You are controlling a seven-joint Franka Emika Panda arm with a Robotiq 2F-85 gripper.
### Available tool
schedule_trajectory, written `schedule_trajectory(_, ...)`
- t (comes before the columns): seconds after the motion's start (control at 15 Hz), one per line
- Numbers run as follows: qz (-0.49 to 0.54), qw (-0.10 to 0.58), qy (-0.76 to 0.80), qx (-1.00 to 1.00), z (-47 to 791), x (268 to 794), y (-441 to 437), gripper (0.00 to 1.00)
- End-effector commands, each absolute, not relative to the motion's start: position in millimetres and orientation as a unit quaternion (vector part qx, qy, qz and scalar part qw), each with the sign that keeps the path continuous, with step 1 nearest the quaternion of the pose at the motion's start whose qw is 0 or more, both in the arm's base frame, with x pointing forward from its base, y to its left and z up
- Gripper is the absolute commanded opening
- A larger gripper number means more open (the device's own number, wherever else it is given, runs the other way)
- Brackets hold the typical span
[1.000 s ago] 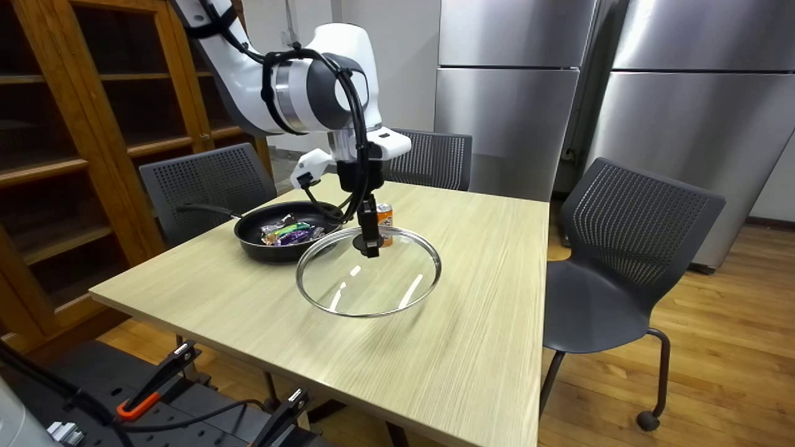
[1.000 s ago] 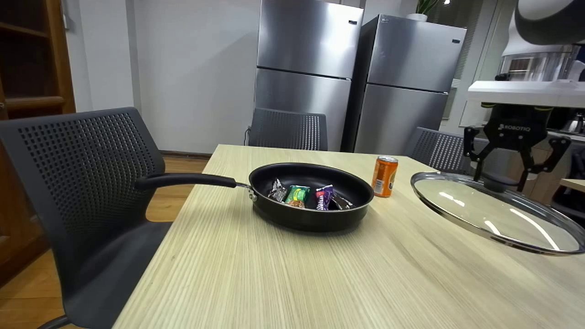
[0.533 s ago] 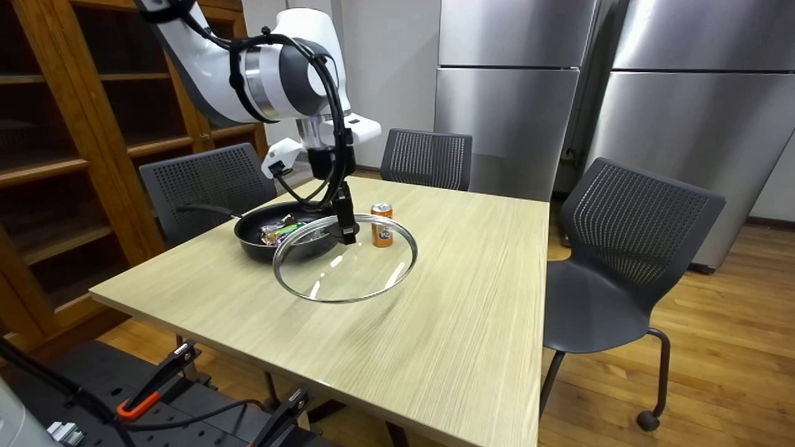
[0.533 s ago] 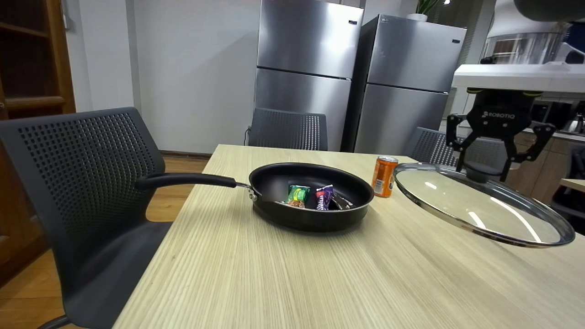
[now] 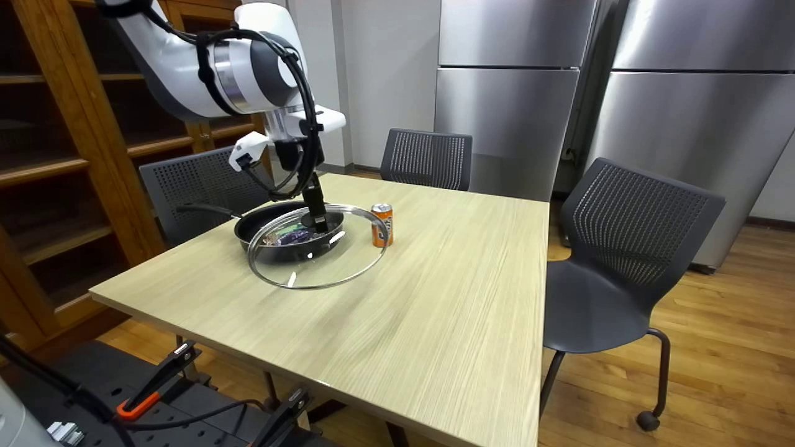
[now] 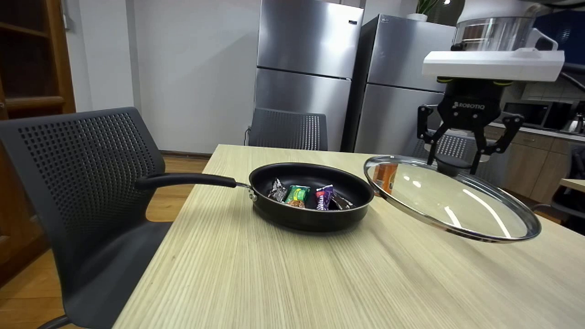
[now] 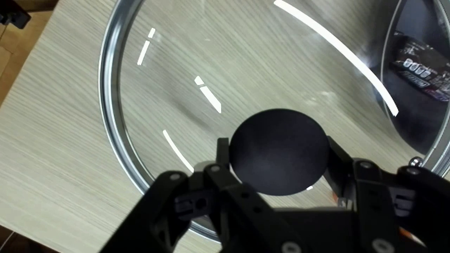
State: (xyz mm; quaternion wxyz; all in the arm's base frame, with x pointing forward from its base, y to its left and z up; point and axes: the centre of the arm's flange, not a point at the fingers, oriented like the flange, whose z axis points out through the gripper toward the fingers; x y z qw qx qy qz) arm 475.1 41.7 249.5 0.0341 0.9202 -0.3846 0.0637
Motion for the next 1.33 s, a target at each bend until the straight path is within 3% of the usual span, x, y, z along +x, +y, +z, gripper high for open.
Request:
schedule_trajectory(0.0,0.081,0.035,-0.377,0.922,274,475,72,0.39)
schedule_trajectory(1.27,0.094,0.030,-0.358,0.929,295,554,178,0.39)
